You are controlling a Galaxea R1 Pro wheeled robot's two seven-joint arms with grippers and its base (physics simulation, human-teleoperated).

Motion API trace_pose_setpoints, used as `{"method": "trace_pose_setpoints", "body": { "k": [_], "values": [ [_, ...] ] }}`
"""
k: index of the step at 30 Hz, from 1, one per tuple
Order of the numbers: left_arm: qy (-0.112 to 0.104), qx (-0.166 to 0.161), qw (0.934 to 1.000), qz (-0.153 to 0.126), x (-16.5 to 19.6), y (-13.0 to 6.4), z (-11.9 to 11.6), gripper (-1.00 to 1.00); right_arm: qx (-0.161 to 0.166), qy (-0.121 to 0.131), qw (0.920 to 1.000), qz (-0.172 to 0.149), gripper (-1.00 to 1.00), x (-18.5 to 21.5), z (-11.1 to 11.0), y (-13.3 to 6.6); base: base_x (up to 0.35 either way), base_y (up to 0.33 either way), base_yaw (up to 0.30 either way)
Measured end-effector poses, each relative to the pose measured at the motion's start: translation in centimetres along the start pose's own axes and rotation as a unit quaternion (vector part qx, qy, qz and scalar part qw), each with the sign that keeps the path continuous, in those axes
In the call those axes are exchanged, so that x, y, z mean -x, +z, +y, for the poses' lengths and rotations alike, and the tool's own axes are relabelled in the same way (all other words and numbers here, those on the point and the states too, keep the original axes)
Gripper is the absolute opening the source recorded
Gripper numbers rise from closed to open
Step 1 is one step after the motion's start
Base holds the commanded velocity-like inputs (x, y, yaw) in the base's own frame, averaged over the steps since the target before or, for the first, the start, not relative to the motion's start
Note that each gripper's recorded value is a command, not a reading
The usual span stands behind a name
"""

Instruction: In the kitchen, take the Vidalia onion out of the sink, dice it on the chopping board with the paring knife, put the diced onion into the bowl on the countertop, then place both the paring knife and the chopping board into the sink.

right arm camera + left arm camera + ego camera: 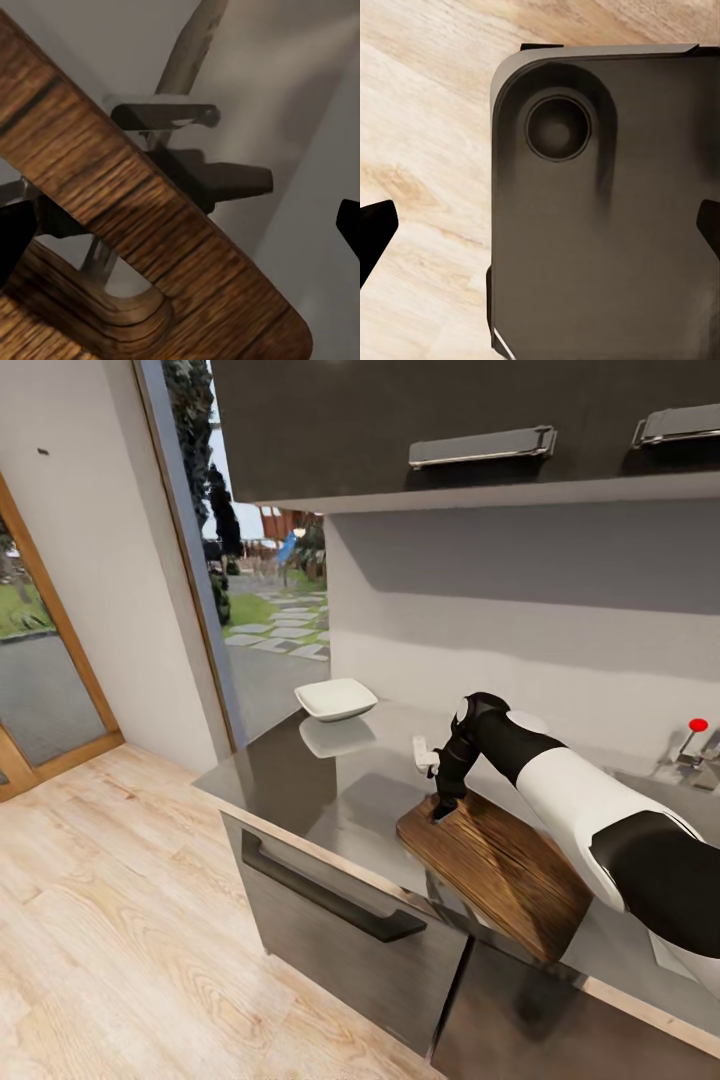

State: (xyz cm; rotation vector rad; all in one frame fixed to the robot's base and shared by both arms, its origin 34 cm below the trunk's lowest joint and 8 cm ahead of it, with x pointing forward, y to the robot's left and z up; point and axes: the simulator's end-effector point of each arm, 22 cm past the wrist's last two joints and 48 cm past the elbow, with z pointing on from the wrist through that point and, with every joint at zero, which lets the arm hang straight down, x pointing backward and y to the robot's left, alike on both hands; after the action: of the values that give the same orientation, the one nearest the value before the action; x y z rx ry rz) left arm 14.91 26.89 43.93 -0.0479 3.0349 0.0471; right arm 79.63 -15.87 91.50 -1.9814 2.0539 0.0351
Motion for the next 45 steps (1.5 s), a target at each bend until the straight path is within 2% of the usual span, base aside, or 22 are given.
{"method": "trace_pose_setpoints", "body": {
  "k": [23, 29, 31, 36, 45],
  "values": [
    [0.0, 0.0, 1.0, 0.004, -0.3, 0.0, 0.0, 1.0, -0.001, -0.003, 1.0, -0.002, 1.0, 0.4, -0.1, 0.6, 0.0, 0.0, 0.0],
    [0.0, 0.0, 1.0, 0.004, -0.3, 0.0, 0.0, 1.0, -0.011, -0.025, 0.9996, -0.007, 1.0, 0.7, -0.5, 0.6, 0.0, 0.0, 0.0],
    [0.0, -0.004, 1.0, 0.004, -0.3, 0.0, -0.3, 1.0, -0.009, -0.037, 0.9993, -0.004, 1.0, 1.1, -0.4, 0.7, 0.0, 0.0, 0.0],
    [0.0, -0.005, 1.0, 0.004, -0.3, 0.0, -0.4, 1.0, -0.001, -0.05, 0.9987, -0.011, 1.0, 2.8, 0.3, 1.0, 0.0, 0.0, 0.0],
    [0.0, -0.005, 1.0, 0.004, -0.3, 0.0, -0.4, 1.0, -0.008, -0.105, 0.9939, -0.034, 1.0, 6.0, 0.5, 1.5, 0.0, 0.0, 0.0]
  ]
}}
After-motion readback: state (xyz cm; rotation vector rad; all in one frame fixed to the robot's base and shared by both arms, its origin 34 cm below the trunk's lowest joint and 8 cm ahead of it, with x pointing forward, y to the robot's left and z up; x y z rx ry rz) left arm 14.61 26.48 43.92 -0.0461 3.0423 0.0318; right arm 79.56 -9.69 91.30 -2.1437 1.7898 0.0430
